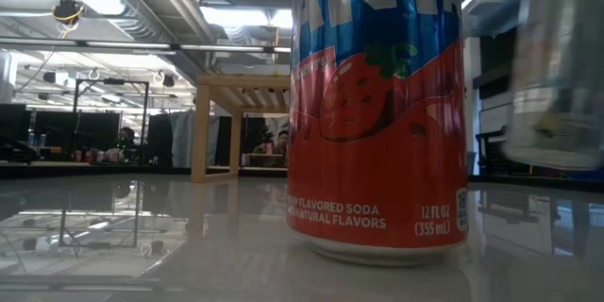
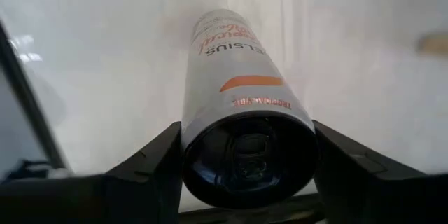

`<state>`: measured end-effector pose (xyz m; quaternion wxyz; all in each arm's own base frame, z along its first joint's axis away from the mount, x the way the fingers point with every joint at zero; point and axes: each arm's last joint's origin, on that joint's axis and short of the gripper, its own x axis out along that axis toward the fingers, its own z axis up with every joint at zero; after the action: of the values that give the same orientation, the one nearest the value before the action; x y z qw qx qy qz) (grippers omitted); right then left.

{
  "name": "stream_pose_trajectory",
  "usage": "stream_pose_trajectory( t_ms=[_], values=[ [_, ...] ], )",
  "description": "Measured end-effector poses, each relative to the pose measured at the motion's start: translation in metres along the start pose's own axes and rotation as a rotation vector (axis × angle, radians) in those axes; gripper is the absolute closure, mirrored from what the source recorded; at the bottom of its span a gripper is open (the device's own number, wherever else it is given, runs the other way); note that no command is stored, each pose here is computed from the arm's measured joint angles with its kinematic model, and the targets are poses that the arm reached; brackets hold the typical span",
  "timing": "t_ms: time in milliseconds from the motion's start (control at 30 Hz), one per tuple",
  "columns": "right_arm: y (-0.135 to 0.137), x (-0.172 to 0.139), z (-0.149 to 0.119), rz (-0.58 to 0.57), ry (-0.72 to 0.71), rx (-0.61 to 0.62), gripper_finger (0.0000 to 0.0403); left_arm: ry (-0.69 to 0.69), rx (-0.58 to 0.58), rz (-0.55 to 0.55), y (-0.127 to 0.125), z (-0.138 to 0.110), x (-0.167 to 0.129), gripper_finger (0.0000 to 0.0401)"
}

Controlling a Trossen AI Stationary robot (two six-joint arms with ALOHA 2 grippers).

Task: Place canned beverage on shelf
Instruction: Put the white yellow soda can on the shelf aligned with the other white yellow soda can

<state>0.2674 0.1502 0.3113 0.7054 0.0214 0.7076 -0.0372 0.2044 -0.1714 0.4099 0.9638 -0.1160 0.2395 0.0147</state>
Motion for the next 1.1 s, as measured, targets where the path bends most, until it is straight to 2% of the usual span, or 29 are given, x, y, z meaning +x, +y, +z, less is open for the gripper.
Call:
stream_pose_trajectory(
  t_ms=[233,333,400,500,833,900,1100],
  values=[
    [-0.022,0.006,0.012,-0.016,0.021,-0.329,0.0173,0.017,-0.030,0.030,-0.013,-0.010,0.022,0.0039],
    [-0.027,0.014,0.015,-0.066,0.040,-0.462,0.0173,-0.016,-0.044,0.050,-0.016,-0.010,0.028,0.0039],
    [-0.031,0.024,0.017,-0.110,0.072,-0.489,0.0173,-0.042,-0.053,0.066,-0.018,-0.009,0.030,0.0039],
    [-0.034,0.037,0.023,-0.107,0.102,-0.524,0.0173,-0.061,-0.060,0.075,-0.019,-0.008,0.031,0.0039],
    [-0.029,0.038,0.028,-0.087,0.042,-0.570,0.0173,-0.073,-0.063,0.083,-0.019,-0.007,0.031,0.0039],
    [-0.028,0.038,0.029,-0.086,0.034,-0.570,0.0155,-0.074,-0.063,0.086,-0.018,-0.007,0.032,0.0039],
    [-0.027,0.041,0.034,-0.096,0.000,-0.542,0.0036,-0.073,-0.063,0.092,-0.016,-0.006,0.033,0.0039]
  ],
)
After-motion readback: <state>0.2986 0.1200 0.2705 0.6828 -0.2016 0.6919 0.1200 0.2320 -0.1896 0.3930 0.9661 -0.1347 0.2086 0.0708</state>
